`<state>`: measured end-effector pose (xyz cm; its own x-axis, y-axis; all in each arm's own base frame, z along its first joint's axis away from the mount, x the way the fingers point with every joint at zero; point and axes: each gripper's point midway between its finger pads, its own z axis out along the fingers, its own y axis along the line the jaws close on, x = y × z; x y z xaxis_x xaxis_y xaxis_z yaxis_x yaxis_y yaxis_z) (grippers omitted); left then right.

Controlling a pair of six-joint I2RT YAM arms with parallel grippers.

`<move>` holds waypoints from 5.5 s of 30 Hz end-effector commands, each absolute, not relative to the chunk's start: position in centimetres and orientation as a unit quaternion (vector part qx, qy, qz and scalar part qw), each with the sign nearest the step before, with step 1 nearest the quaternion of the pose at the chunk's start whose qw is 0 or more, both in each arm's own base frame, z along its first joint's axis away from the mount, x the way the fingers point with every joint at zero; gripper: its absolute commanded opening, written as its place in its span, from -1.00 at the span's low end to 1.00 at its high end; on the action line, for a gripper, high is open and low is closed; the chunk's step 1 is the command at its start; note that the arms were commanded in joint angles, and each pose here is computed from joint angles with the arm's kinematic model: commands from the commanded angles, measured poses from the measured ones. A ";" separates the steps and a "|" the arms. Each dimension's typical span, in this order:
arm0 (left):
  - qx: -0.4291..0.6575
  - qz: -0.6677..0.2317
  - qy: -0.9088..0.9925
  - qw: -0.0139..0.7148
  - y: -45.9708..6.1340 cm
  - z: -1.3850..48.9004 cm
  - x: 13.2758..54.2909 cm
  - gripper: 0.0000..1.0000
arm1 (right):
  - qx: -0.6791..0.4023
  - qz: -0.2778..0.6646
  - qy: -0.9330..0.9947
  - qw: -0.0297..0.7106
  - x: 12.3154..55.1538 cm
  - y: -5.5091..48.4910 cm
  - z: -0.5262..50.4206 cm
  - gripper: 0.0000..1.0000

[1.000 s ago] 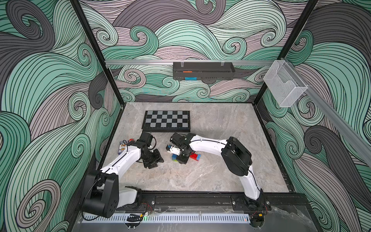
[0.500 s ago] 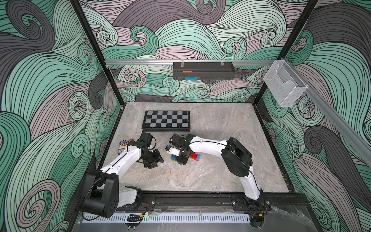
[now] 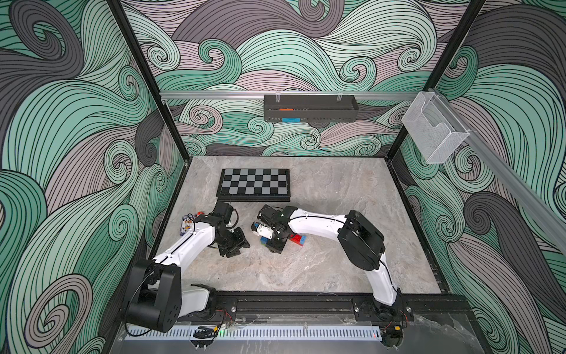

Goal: Assemble the number 5 with lego
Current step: Pick up the lego brick from the center of the board, then assemble the lego brick with the lego brick.

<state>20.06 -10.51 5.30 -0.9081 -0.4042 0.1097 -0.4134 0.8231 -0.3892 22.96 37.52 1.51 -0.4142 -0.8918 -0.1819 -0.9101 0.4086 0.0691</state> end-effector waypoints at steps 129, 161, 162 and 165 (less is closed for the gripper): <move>0.043 0.203 -0.977 0.049 -15.8 5.4 19.6 -0.02 | -0.458 0.066 0.886 0.016 22.5 22.7 1.6 -0.48; 0.047 0.191 -0.979 0.050 -15.4 5.2 20.0 -0.02 | -0.412 0.054 0.908 0.059 23.8 22.8 2.6 -0.52; 0.046 0.190 -0.979 0.050 -15.4 5.2 20.0 -0.01 | -0.412 0.057 0.907 0.065 23.9 22.9 3.0 -0.48; 0.046 0.191 -0.979 0.050 -15.4 5.2 20.0 -0.01 | -0.412 0.058 0.906 0.081 24.4 23.2 4.0 -0.36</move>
